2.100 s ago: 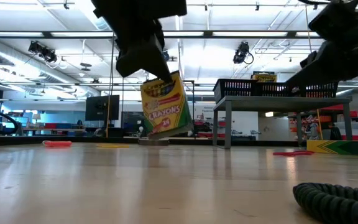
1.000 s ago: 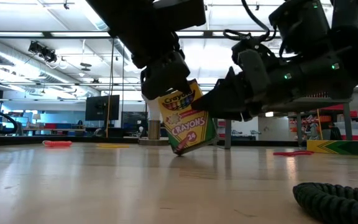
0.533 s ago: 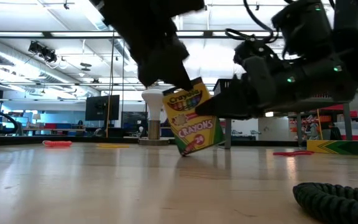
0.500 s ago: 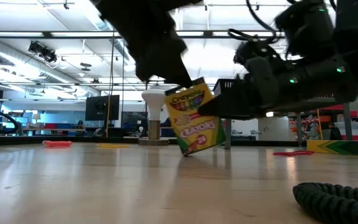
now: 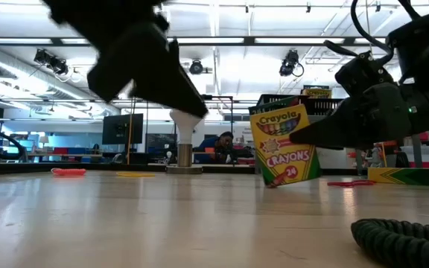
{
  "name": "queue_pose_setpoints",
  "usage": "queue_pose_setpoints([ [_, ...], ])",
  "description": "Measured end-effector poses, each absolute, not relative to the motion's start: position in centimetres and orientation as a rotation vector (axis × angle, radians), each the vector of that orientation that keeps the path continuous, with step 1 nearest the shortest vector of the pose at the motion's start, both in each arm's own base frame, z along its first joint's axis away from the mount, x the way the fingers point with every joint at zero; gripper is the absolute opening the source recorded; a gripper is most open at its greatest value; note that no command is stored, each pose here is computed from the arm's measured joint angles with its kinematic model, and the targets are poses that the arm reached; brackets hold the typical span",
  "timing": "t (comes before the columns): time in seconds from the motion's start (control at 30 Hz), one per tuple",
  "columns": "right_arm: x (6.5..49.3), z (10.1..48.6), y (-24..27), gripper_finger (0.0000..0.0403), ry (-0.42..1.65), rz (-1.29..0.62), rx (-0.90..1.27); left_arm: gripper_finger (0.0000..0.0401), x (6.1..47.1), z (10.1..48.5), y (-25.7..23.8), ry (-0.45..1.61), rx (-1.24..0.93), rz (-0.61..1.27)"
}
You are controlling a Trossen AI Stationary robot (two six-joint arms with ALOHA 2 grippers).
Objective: Pick & Place Office Desk Supplies
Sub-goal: Put the yellow crayon box into the middle black basket on the shelf
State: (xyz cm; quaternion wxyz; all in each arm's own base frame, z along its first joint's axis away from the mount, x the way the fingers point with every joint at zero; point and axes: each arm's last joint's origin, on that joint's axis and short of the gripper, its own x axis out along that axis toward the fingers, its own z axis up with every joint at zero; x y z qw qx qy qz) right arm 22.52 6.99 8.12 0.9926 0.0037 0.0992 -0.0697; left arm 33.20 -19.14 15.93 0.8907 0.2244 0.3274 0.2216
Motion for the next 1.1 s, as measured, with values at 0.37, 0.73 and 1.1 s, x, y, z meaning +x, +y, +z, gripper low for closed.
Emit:
queue_pose_setpoints([
  [0.37, 22.2, 8.0, 7.0, 0.0112, 0.204, -0.133, 0.003, 0.0069, 32.0, 11.6, -11.4, 0.161, 0.08, -0.016],
  [0.73, 22.2, 8.0, 7.0, 0.0114, 0.204, -0.121, 0.018, 0.0011, 28.3, 11.4, -5.3, -0.055, 0.083, 0.088],
  [1.1, 22.1, 7.5, 6.7, 0.0134, 0.255, -0.139, 0.041, 0.0027, 28.4, 10.8, -4.2, -0.005, 0.066, 0.18],
])
